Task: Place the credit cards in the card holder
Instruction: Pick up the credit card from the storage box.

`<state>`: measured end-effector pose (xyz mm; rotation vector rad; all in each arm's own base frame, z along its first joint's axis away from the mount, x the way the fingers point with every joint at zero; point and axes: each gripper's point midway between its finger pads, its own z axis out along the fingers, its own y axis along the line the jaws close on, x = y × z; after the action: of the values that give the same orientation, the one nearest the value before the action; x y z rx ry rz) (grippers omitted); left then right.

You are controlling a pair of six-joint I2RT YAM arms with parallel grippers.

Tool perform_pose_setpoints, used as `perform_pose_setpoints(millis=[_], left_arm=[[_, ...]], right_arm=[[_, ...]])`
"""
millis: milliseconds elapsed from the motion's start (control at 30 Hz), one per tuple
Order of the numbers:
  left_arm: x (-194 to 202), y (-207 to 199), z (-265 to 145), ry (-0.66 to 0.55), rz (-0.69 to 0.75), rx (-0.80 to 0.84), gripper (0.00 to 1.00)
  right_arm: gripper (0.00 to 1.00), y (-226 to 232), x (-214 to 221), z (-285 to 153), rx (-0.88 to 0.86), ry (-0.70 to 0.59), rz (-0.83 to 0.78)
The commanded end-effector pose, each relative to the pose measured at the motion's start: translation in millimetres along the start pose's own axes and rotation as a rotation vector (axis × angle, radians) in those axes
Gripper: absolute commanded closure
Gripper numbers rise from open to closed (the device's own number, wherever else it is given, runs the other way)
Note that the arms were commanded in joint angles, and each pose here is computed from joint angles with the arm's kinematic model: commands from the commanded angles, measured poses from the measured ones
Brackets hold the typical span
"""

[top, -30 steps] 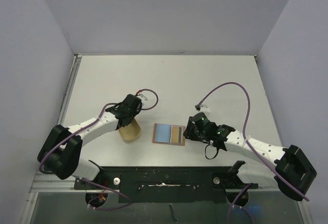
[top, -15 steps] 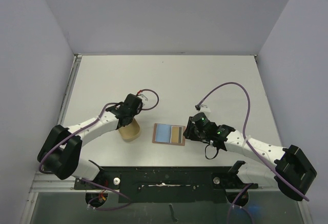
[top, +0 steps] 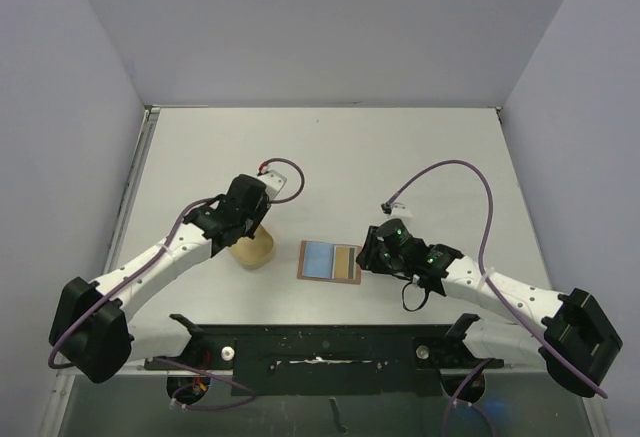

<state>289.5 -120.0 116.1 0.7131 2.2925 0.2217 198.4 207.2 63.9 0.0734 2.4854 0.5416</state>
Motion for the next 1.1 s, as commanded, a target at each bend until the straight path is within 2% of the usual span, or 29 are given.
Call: perform_pose_setpoints(millis=[0,267,400,500,867,1067], left_arm=[[-44.8,-17.5,-31.9,-0.159,-0.148,0.157,1.00],[-94.9,-53.1,-82.3,-0.414,-0.357,0.452,1.00],[-111.2,-63.7,-105.2,-0.514,-0.494,0.574,1.00],[-117.5,-69.3,-116.9,-0.527,-0.599,0.645,1.00],[-146.5,-106.6,-175.6,-0.615,-0.738,1.094,1.00],[-148.4,-112.7,-182.8,-0.606,-0.790,1.186,1.00]], right_arm=[[0.70,36.5,-30.9,-18.5,-0.157,-0.100,0.002],[0.67,77.1,-59.5,-48.0,-0.341,-0.189,-0.013],[0.65,108.8,-80.3,-78.5,-0.524,-0.285,0.002],[0.63,127.6,-94.3,-101.3,-0.633,-0.343,0.009],[0.57,152.2,-117.3,-134.2,-0.785,-0.408,0.050],[0.55,153.5,-122.1,-138.8,-0.819,-0.413,0.079]])
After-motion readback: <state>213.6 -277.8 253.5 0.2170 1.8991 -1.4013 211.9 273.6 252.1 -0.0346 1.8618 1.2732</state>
